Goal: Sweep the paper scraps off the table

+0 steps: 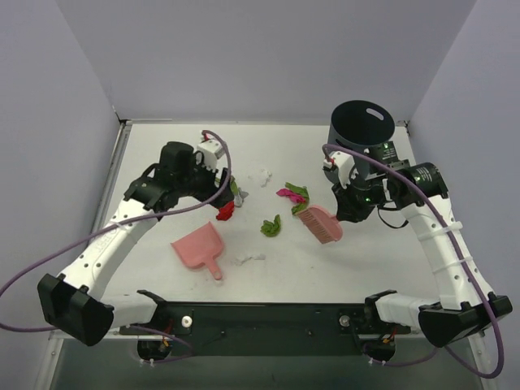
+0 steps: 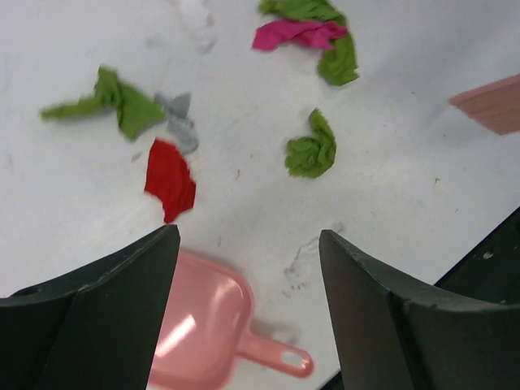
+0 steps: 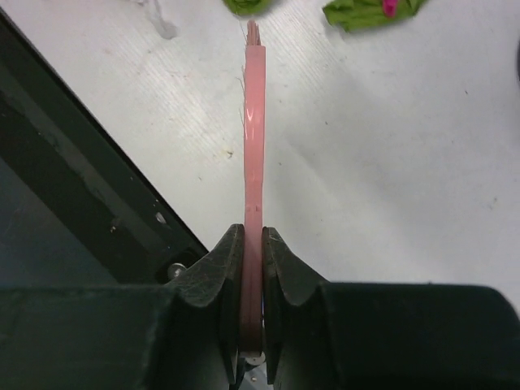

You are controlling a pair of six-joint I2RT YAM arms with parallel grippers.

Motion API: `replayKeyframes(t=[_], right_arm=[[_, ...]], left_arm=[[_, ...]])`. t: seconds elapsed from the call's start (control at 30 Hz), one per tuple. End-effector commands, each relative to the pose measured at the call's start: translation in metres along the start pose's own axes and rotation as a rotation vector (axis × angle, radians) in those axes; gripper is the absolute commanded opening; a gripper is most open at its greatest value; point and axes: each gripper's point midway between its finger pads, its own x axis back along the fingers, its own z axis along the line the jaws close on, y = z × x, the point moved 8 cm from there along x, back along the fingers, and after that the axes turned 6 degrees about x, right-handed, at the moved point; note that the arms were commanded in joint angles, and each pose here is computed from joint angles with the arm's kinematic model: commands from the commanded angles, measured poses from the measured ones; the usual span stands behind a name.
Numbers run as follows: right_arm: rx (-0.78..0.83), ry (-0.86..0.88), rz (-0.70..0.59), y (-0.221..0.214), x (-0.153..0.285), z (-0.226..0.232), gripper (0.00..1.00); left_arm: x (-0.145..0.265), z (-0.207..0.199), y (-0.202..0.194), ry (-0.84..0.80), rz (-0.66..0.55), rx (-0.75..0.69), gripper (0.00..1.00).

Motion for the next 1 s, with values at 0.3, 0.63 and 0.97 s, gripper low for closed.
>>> replayKeyframes(t=[0.3, 0.63, 0.97], right_arm=[[-0.139, -0.091, 0.102, 0.006, 0.012, -0.017, 0.0], [-0.071, -0.105, 0.085, 0.01, 0.016, -0.02, 0.0], [-0.072, -0.141, 0.061, 0.008, 0.021, -0.022, 0.0]], left_arm=[[0.047, 0.035, -0.12, 0.326, 0.661, 0.859, 0.7], [-0.014, 0.057, -0.109, 0.223, 0.609, 0.802, 0.61], [-0.069, 0.063, -0.11, 0.3, 0.752, 0.759, 0.62]])
